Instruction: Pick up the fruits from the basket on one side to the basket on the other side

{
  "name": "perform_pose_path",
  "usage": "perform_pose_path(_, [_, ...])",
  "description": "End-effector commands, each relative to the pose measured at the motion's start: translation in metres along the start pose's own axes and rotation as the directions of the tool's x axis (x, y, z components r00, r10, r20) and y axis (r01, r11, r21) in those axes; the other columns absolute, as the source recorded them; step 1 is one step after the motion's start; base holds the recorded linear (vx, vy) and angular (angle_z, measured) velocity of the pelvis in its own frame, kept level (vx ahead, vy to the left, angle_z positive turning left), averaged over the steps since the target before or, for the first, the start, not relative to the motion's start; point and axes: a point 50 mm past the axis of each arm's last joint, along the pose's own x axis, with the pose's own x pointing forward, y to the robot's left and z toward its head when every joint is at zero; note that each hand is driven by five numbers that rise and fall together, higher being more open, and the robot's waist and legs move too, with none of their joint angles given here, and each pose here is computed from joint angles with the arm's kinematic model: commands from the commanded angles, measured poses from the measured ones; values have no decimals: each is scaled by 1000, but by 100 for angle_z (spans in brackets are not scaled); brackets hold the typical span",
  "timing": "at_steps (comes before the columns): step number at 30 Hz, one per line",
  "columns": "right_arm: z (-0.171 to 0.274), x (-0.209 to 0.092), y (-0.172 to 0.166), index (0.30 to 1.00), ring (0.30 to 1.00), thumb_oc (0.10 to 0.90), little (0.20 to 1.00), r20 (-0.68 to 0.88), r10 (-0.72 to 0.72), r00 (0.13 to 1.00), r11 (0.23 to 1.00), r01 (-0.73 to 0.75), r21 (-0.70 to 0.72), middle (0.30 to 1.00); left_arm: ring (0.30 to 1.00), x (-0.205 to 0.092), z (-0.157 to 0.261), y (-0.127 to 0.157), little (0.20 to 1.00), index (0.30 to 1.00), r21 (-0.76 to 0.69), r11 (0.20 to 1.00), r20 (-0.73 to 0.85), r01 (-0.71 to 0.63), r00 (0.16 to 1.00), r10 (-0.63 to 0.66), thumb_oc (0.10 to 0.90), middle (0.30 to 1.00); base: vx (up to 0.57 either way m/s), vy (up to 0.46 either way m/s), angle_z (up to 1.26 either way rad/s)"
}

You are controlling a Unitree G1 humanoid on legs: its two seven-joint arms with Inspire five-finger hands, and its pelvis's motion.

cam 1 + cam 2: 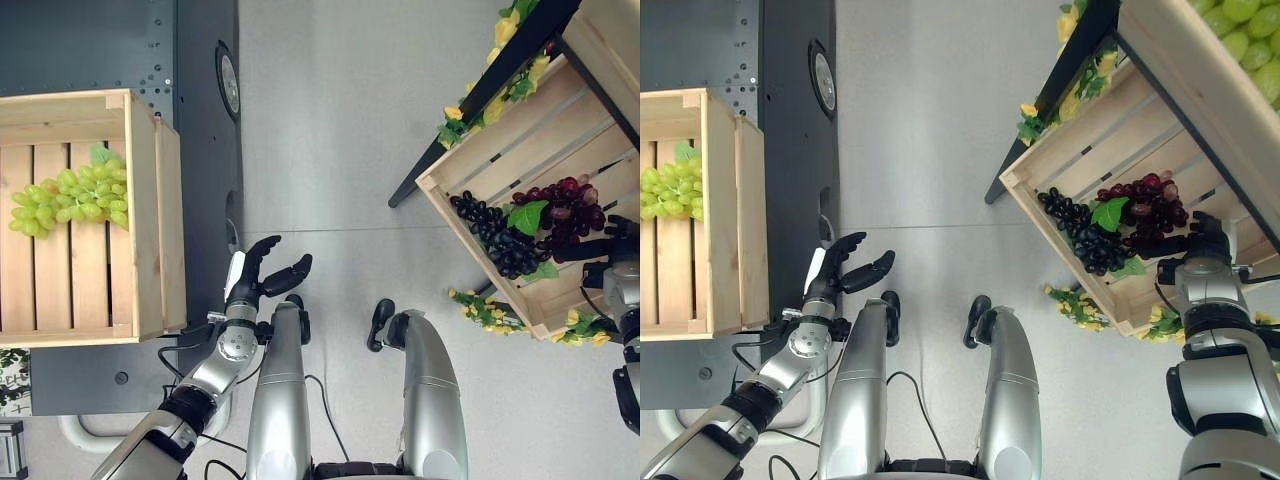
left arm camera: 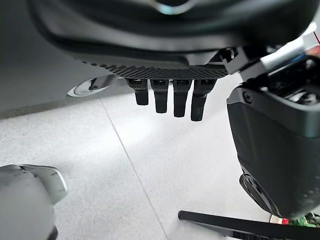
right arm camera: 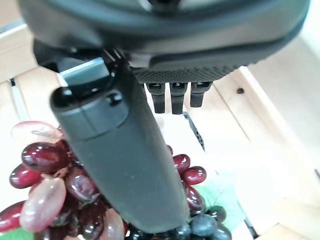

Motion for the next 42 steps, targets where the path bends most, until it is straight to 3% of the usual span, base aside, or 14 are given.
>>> perform_pose_path(1, [23,2,-58,900,900,800,900,78,-316,945,937,324,-131,900,900,-8,27,-18,900,900,-116,992,143,50,989,-33,800,900,8,76,-1])
perform_pose_path(6, [55,-5,-50,900,900,800,900,266,-392,881,899,428,-92,900,900,-12,22,-29,900,900,-135,988,120,73,991,-57,800,900,7,92,-1])
perform_pose_path(12, [78,-19,-22,900,900,800,900,453,-331,828,904,416,-100,900,900,-13,20,-33,900,900,-150,987,97,58,994,-43,800,900,-10,66,-6])
perform_pose_path(14, [73,-26,5,900,900,800,900,502,-259,825,928,356,-106,900,900,-13,16,-34,900,900,-157,987,74,40,997,-29,800,900,-10,52,-2])
perform_pose_path(25, [48,-55,86,900,900,800,900,577,2,817,987,90,-131,900,900,-13,-4,-41,900,900,-130,991,-52,-1,999,-6,800,900,22,19,1])
perform_pose_path(31, [28,-76,128,900,900,800,900,570,176,802,976,-68,-206,900,900,-14,-17,-42,900,900,-101,995,-124,-22,992,10,800,900,48,-18,4])
perform_pose_path(42, [-13,-111,174,900,900,800,900,537,361,762,928,-241,-283,900,900,-24,-38,-43,900,900,-75,996,-208,-57,977,40,800,900,39,-27,6])
